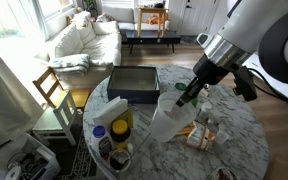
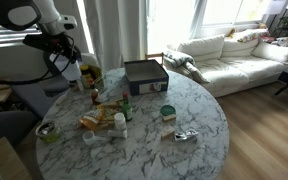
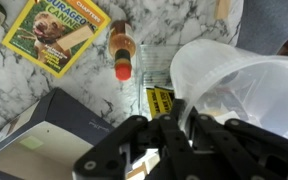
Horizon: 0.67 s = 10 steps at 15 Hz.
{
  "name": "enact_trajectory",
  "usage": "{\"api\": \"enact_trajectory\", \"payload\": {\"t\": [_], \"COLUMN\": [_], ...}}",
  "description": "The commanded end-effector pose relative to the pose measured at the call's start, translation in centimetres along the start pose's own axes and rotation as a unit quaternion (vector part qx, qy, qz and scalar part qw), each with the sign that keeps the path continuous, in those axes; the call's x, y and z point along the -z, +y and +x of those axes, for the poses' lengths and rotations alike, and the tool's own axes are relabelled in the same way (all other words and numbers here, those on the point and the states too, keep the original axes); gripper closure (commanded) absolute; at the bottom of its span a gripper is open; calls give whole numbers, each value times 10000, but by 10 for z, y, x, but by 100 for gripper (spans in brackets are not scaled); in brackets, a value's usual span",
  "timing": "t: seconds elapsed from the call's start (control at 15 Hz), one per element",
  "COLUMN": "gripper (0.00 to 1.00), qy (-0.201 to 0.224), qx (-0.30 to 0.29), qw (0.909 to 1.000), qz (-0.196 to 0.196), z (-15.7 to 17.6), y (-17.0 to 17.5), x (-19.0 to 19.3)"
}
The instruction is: Remove the bottle with an orange cap from the clear case, put it on the table, put the plastic cup in the clear case ad then put the orange packet in the plastic cup in the clear case
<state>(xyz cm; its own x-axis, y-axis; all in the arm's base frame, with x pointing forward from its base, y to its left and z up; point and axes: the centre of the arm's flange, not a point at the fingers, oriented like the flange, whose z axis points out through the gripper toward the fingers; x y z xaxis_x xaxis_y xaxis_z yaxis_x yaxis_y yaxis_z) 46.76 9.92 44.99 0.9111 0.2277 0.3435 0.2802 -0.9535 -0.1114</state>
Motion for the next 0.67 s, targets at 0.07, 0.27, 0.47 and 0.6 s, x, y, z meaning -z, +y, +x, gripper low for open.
{"api": "enact_trajectory", "payload": {"t": [0.07,0.27,0.47,0.6], "gripper": [98,98,98,98], "qy": [554,727,783,739], "qx": [-300,-521,-702,-817], "qw": [9980,9958,9940,9929], "qz": [-99,-193,-310,-444], "z": [20,25,26,25], "y": [-3,-7,-9,-6], "x": [-24,-44,-68,-83]}}
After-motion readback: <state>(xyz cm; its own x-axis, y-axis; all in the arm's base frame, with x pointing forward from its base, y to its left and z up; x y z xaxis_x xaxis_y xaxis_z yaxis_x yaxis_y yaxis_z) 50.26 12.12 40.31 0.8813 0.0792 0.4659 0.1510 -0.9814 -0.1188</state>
